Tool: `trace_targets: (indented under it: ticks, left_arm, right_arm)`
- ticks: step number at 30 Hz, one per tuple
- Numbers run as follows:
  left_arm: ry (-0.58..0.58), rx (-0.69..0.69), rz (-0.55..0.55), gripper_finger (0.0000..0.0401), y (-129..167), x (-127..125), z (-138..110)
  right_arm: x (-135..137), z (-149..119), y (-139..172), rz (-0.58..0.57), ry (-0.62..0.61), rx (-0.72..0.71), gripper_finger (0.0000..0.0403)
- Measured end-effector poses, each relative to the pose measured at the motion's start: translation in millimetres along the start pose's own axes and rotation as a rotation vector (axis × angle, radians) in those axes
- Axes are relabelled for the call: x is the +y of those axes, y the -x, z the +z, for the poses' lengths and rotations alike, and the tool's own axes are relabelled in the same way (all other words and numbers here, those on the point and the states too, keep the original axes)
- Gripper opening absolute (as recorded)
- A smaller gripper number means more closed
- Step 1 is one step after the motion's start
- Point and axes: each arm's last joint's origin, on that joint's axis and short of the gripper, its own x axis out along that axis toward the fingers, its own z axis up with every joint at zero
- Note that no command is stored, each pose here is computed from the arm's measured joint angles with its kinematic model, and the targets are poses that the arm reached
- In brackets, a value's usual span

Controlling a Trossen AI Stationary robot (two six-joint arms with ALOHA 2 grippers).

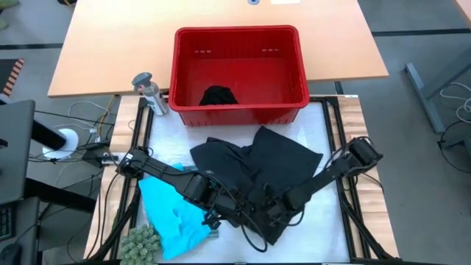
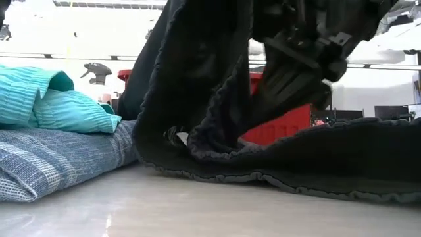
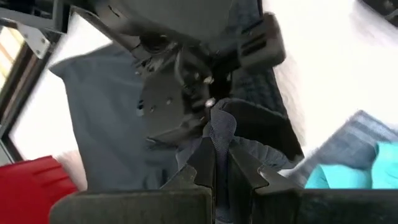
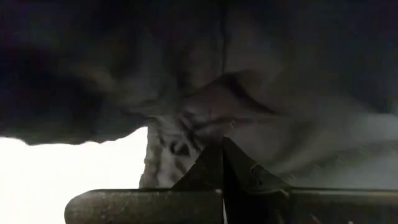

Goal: Fold Laundry from Bin
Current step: Fold the black shorts from the red organizer bin

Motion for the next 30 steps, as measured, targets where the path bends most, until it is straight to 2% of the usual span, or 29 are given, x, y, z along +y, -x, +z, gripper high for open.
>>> trace_targets:
  ticks: [8, 15, 19, 23, 30]
  left_arm:
    - [0.007, 0.011, -0.005, 0.0000, 0, -1, -1]
    - [-0.012, -0.119, 0.022, 0.0000, 0, 4, 11]
    - [-0.049, -0.216, 0.026, 0.0000, 2, 7, 19]
    - [-0.072, -0.234, 0.019, 0.0000, 2, 8, 19]
    - [-0.077, -0.363, -0.129, 0.0000, -4, 5, 27]
  right_arm:
    - [-4, 3, -43, 0.087, 0.032, -0.037, 0.0015]
    - [-10, -4, -72, 0.158, 0.011, 0.005, 0.0015]
    - [-10, -6, -75, 0.170, 0.012, 0.021, 0.0015]
    - [-12, -5, -76, 0.182, 0.011, 0.035, 0.0015]
    - [-13, -4, -77, 0.214, 0.035, 0.068, 0.0015]
